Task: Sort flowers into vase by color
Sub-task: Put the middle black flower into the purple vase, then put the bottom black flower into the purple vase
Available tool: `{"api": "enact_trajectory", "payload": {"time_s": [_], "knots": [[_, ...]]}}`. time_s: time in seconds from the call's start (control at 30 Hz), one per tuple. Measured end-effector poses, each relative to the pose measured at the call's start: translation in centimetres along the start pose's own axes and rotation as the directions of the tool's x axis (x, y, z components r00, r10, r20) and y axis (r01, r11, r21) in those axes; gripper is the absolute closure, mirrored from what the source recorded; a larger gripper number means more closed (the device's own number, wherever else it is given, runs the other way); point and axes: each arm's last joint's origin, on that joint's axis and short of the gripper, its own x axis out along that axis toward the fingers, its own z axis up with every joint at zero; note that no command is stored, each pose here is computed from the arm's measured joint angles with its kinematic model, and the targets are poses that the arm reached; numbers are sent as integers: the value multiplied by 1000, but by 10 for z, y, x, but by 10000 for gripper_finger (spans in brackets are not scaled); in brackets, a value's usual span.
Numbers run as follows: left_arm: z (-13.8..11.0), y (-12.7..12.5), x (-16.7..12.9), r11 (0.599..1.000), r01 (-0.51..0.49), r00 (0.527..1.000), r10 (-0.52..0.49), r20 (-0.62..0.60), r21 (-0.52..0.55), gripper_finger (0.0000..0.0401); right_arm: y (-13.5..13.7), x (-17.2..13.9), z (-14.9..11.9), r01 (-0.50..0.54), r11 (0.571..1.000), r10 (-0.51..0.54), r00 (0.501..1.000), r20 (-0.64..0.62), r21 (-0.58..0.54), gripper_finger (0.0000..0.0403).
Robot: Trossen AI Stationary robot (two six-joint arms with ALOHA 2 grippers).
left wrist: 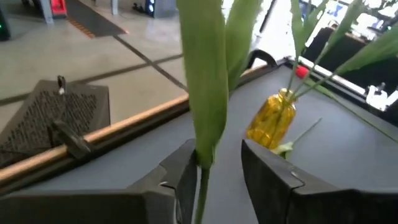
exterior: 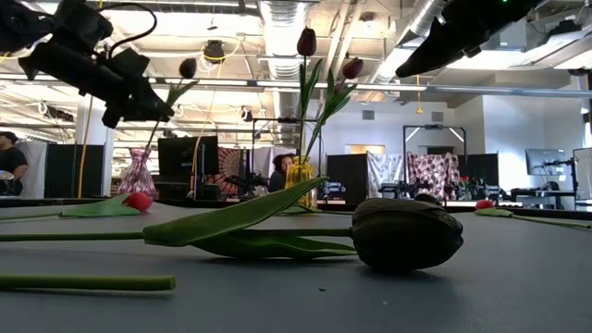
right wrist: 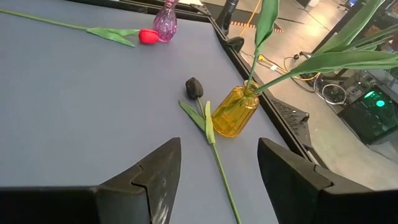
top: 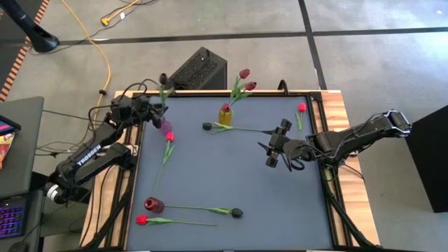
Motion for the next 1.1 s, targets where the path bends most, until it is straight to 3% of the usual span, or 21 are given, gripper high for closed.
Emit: {"api": "enact_trajectory", "payload": {"time_s": [0.33,0.6,0.8,0.93,1.1], "knots": [[12,-9,-18,998,-34,971,20,-237,-56,260,0,0,1,-1,1000,1,1000,4,1,163],[35,-24,-35,996,-8,956,-17,-294,-84,250,0,0,1,-2,1000,2,1000,5,2,163],[50,-44,-49,976,186,918,-214,-333,-112,250,0,0,1,-2,1000,2,1000,5,3,163],[50,-57,-50,927,352,856,-375,-355,-129,250,0,0,1,-2,1000,2,1000,6,2,163],[46,-75,-45,861,500,773,-493,-399,-96,250,0,0,1,-2,1000,2,1000,7,4,163]]}}
